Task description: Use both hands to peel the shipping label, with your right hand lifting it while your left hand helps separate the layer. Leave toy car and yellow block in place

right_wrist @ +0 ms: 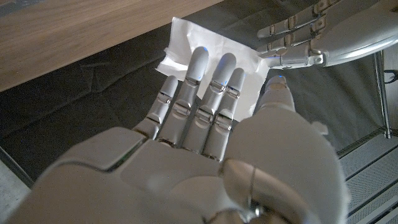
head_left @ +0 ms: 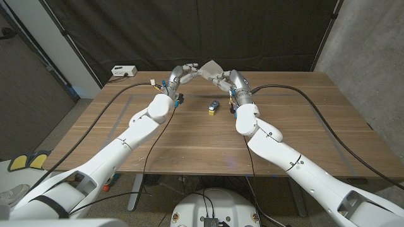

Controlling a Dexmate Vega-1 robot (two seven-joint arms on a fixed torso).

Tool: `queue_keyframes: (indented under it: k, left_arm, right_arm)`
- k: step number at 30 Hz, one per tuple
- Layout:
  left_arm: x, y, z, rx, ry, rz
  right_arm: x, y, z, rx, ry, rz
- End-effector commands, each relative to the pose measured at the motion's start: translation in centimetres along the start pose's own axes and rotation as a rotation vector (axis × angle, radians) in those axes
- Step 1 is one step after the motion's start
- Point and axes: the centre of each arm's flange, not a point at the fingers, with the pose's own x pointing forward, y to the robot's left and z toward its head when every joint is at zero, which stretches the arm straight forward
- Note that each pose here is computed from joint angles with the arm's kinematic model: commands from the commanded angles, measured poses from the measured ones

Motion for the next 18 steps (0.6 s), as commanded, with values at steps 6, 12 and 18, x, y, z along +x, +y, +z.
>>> queue_keyframes:
  k: [6,12,18]
  left_arm:
    - [0.08,-0.48,0.53,0.058,-0.057,-0.011]
    - [0.21,-0.79,0.67,0.056,-0.074,-0.033]
    - [0.30,-1.05,0.70,0.059,-0.078,-0.047]
  right_arm:
    - [1.19,0.93,1.29,0.041,0.020,0.009]
    - [1.60,1.24,1.51,0.043,0.028,0.008]
    - [1.79,1.30,1.80,0.049,0.027,0.001]
